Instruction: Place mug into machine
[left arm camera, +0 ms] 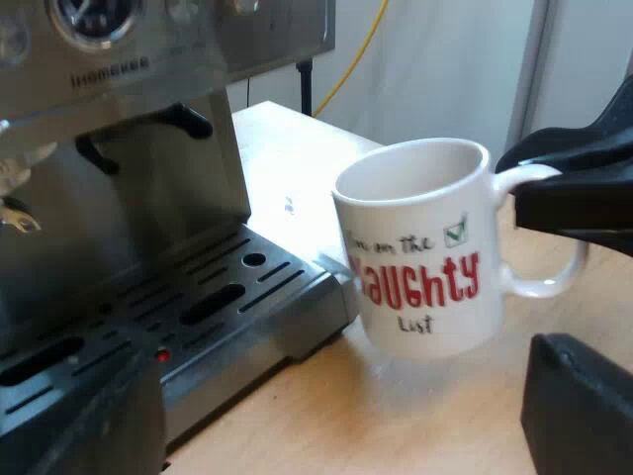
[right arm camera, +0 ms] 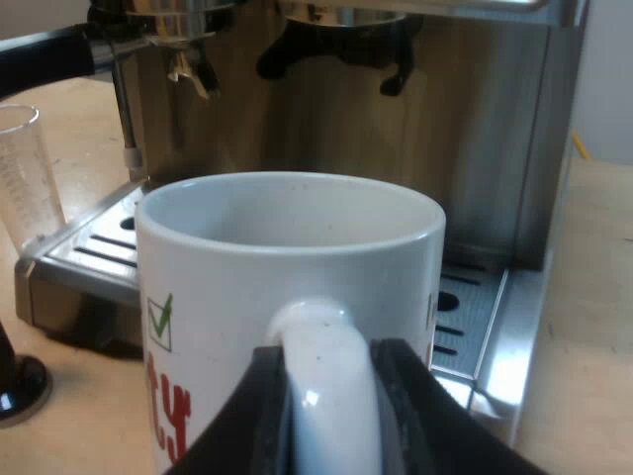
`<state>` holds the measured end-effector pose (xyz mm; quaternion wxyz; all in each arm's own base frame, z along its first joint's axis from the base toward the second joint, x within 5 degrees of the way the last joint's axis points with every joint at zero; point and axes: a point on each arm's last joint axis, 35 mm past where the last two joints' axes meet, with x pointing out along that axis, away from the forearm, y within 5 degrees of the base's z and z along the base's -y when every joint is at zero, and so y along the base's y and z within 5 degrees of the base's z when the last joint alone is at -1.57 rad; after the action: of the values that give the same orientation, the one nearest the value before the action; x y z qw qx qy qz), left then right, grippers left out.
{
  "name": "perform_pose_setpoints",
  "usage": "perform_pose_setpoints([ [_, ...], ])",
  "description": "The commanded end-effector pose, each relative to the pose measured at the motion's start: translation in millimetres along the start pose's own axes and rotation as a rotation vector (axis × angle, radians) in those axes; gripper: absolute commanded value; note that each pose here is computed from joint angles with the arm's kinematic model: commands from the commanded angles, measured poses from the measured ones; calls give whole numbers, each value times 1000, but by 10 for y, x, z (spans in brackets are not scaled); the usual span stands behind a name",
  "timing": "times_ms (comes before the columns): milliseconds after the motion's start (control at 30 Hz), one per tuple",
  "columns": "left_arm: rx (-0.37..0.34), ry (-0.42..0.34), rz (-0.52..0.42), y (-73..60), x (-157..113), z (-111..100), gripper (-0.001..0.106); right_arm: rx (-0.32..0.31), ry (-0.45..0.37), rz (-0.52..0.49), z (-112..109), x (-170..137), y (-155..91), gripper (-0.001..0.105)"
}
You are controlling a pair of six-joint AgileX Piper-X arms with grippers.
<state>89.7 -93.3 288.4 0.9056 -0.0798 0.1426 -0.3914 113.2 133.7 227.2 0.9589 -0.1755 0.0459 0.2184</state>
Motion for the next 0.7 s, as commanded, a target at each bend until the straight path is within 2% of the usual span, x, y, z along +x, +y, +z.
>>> perform_pose_setpoints([
  [33,-10,-44,-3,-5,-2,30,81,45,-92,-29,151,45,-11,0],
  [167,-9,-53,-5,-4,2,29,81,12,-131,-42,150,173,69,0],
  [333,-13,-52,14,33,18,-15,81,17,-141,-45,85,314,171,0],
  [500,-32,-68,94,213,22,-54,81,28,-166,-52,15,439,264,0],
  [600,8,-47,-2,265,2,-43,81,35,-170,-72,-24,489,292,0],
  [700,22,-39,-38,302,-11,-47,81,35,-170,-71,-30,518,311,0],
])
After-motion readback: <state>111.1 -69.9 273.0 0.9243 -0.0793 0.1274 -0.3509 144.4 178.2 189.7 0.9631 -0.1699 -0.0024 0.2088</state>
